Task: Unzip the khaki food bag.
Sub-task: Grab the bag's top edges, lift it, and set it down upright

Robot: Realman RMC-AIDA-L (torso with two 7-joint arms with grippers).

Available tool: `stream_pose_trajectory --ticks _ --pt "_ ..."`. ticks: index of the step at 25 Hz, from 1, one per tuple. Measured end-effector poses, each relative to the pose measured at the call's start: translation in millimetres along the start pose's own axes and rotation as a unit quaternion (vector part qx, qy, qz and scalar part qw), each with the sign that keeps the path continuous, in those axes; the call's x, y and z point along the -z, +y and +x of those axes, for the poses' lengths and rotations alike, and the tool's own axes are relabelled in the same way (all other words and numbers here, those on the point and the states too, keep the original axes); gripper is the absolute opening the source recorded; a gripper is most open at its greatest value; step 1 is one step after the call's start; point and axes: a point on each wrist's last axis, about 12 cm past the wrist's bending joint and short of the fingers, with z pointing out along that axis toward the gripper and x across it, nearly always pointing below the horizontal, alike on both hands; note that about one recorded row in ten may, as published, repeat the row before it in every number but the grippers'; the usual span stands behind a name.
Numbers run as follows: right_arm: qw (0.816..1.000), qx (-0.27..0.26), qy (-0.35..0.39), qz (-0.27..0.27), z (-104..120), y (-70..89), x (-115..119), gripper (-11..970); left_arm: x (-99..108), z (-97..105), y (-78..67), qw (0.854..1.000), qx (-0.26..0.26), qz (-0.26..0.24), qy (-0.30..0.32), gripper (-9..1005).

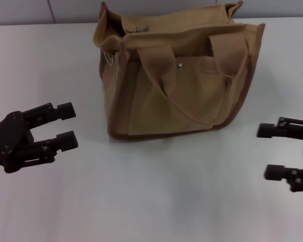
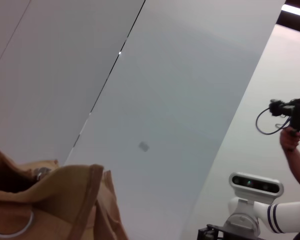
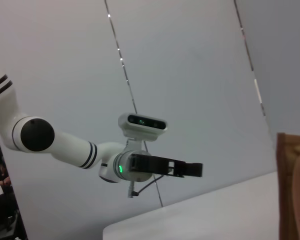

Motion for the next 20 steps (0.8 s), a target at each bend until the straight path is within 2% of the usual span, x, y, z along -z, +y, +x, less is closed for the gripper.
stream_pose_trajectory --ticks 7,12,15,18,20 --pt "1.000 0.001 -0.010 -0.011 -1 -2.8 -15 789 0 -1 3.1 1.000 0.006 -0.013 0.004 836" --pt "1.000 -0.008 -0.029 -0.003 -1 -4.5 -20 789 -6 -6 7.2 1.000 -0.017 -0.021 0.016 829" --pt "0.998 -0.009 -0.049 0.026 0 -5.6 -17 789 -19 -9 13.2 0.998 -0.044 -0.039 0.024 824" --pt "0.996 -0.022 -0.066 0.052 5 -3.1 -11 789 -42 -12 18.6 0.992 -0.102 -0.059 0.037 820" --pt "0.994 -0.035 -0.080 0.070 11 2.1 -4 789 -60 -11 24.1 0.989 -0.122 -0.064 0.054 817"
